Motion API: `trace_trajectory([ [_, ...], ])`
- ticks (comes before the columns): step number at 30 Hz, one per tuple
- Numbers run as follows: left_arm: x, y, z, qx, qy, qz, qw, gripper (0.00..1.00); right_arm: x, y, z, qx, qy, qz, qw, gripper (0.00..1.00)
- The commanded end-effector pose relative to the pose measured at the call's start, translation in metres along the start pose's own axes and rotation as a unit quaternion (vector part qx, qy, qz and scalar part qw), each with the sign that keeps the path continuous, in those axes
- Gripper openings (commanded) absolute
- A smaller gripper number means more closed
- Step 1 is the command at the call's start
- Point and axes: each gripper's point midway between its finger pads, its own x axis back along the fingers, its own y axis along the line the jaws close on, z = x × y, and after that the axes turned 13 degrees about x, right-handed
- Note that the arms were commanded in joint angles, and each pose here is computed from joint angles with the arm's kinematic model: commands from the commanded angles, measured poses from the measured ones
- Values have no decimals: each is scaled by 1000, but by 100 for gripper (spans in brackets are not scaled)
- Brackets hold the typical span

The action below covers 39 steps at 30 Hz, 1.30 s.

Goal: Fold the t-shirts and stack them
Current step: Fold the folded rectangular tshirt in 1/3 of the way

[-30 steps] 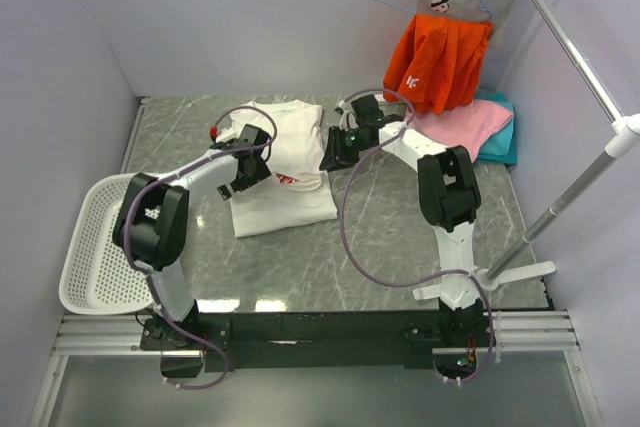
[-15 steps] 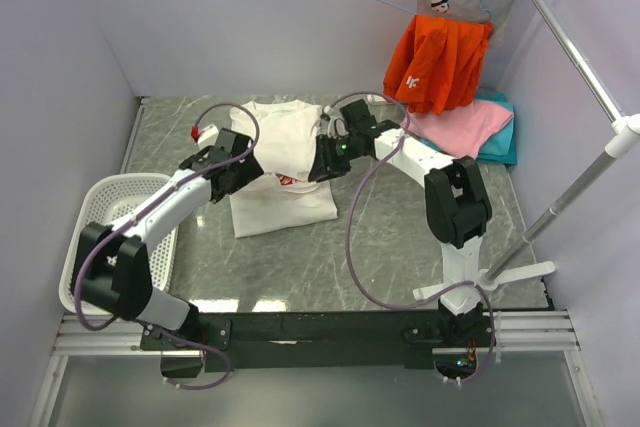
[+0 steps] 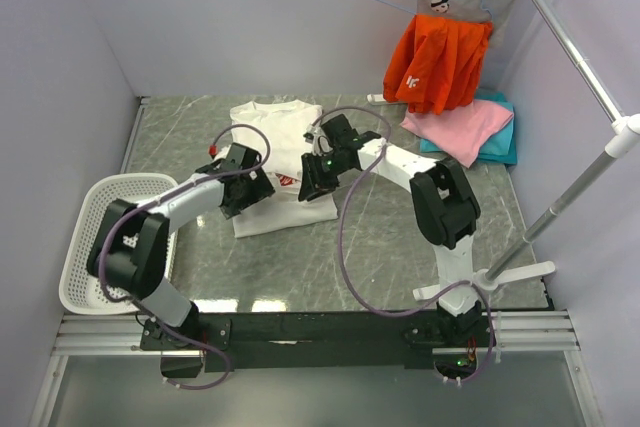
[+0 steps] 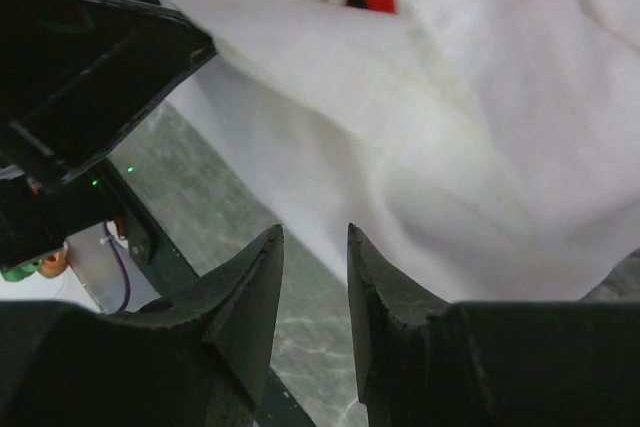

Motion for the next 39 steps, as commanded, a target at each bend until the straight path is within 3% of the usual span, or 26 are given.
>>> trace_trajectory([
  [1,-7,-43,-23,-5,-30,40,999,99,-14,-19,-12,2,0,26,1000,40],
  [12,-36,-64,-48,-27,-63,18,997,99,-12,-67,-56,-3,-42,94,995,41],
  [27,-78,-53,-70,-47,-99,1,994,99,-19,-142,-101,-28,-96,146,984,40],
  [33,-57,-75,-97,-41,-129,34,990,100,54,-130,-132,17,-175,214,961,42],
  [39,-1,-94,-120,-29,-170,88,981,99,87,-97,-118,46,-182,204,961,43],
])
